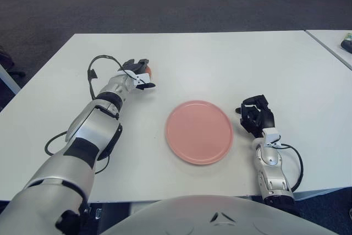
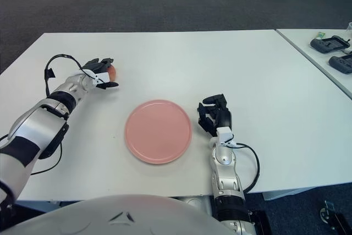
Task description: Put the apple into the plate.
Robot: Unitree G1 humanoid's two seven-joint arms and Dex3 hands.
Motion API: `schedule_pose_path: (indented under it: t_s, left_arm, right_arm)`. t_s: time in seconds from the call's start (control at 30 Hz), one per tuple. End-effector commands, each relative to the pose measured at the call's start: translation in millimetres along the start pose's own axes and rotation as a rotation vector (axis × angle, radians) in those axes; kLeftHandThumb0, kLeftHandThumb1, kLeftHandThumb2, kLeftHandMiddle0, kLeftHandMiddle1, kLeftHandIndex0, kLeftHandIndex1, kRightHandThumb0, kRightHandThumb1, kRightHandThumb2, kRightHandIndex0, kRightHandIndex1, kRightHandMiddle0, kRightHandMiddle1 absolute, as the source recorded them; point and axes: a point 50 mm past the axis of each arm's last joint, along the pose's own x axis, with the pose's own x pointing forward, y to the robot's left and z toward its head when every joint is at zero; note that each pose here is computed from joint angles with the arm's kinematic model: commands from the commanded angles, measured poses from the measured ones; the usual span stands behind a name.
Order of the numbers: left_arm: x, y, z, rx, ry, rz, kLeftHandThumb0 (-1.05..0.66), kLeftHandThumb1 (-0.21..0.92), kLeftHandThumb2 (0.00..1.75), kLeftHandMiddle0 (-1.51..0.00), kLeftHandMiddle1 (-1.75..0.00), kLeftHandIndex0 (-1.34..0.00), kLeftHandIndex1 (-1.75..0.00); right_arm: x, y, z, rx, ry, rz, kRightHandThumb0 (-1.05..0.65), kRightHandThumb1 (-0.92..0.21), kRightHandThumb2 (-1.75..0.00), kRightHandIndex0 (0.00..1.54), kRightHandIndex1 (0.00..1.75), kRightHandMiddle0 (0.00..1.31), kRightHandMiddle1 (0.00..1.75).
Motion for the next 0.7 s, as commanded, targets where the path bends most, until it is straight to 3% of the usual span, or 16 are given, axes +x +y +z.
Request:
schedule_pose_path:
  t_s: [0.0,0.13,0.27,0.5,0.57,0.67]
  left_arm:
    - [-3.8,-28.2,-1.4,0.018,0.014,-0.075,-0.89,0.85,0.36,-0.01,-0.88,0.0,-1.01]
    - [-4.2,-29.9,-2.0,0.009,0.021,-0.054,-0.8,0.63,0.65,-0.05,-1.2,-0.01,-1.38]
    - [-4.7,-31.3,-2.9,-0.014,0.026,-0.05,-0.72,0.51,0.82,-0.12,-1.36,-0.06,-1.65]
    - [-5.9,-34.2,-7.0,-0.041,0.045,-0.071,-0.54,0.4,0.98,-0.28,-1.66,-0.22,-1.74]
    - [-6.0,-34.6,-7.5,-0.039,0.049,-0.076,-0.48,0.44,1.04,-0.34,-1.7,-0.34,-1.74]
    - [-6.0,-35.0,-7.6,-0.034,0.051,-0.08,-0.16,0.36,1.18,-0.56,-1.59,-0.4,-1.75]
  right_arm:
    - [-2.6,-5.6,-2.9,-0.011,0.01,-0.033,-0.36,-0.8,-0.7,0.6,1.21,0.27,1.75]
    - [-2.8,-6.1,-3.3,-0.011,0.016,-0.033,-0.36,-0.79,-0.7,0.6,1.21,0.27,1.75]
    - [-2.9,-6.3,-3.3,-0.008,0.02,-0.033,-0.36,-0.79,-0.7,0.59,1.21,0.27,1.75]
    - [-3.3,-6.5,-2.6,-0.008,0.017,-0.034,-0.36,-0.79,-0.7,0.59,1.2,0.27,1.75]
    - [-3.4,-6.4,-2.5,-0.007,0.018,-0.034,-0.36,-0.79,-0.7,0.59,1.2,0.27,1.75]
    - [-3.4,-6.4,-2.3,-0.005,0.018,-0.034,-0.36,-0.79,-0.7,0.58,1.2,0.27,1.75]
